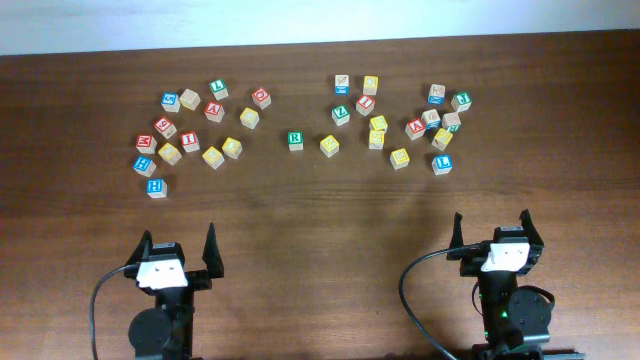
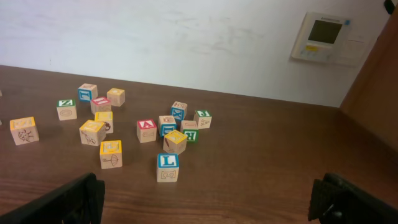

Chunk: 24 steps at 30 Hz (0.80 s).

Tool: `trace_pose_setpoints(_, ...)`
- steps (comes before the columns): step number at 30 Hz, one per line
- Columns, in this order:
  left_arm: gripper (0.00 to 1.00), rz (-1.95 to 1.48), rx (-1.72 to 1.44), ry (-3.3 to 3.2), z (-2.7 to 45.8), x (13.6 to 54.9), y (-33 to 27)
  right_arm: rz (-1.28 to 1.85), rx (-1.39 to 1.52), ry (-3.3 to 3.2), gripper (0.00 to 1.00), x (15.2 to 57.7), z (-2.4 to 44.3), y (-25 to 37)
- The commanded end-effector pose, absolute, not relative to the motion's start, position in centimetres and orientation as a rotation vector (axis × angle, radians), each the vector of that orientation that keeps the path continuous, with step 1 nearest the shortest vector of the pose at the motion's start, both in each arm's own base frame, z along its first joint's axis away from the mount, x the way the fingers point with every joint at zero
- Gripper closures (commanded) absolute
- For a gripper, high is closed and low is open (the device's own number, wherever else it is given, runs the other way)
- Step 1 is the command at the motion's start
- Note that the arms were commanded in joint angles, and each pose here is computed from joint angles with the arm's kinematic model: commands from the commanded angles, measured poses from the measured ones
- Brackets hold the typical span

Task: Spell out ICRA
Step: 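Raise the left arm and move it over the left block cluster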

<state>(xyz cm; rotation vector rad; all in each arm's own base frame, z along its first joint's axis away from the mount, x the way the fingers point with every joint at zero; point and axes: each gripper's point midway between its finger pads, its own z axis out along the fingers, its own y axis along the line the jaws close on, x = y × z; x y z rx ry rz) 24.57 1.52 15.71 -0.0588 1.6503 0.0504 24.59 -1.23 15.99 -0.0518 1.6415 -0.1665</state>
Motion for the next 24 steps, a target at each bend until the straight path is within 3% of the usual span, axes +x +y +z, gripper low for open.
trace_pose_setpoints(1,0.01,0.046,-0.059,1.657,15.4,24.6,1.5,-0.195,-0.026,1.647,0.01,24.5,15.7,-1.9)
trace_pose_setpoints(5,0.01,-0.026,-0.05,1.65,15.6,24.6,0.6,-0.195,-0.026,1.647,0.02,24.5,15.7,-1.9)
trace_pose_setpoints(7,0.01,-0.471,0.092,1.621,16.8,23.6,-5.7,-0.195,-0.026,1.647,0.02,24.5,15.7,-1.9)
trace_pose_setpoints(9,0.01,-0.624,0.244,1.516,19.4,22.1,-8.6,-0.195,-0.026,1.647,0.02,24.5,15.7,-1.9)
trace_pose_setpoints(13,0.01,-0.631,0.322,1.154,27.8,19.4,-9.0,-0.195,-0.026,1.647,0.02,24.5,15.7,-1.9)
trace_pose_setpoints(18,0.01,-0.54,0.148,1.023,34.2,18.4,-6.0,-0.195,-0.026,1.647,0.02,24.5,15.7,-1.9)
trace_pose_setpoints(24,0.01,-0.237,0.078,1.522,38.2,22.5,-3.1,-0.195,-0.026,1.647,0.02,24.5,15.7,-1.9)
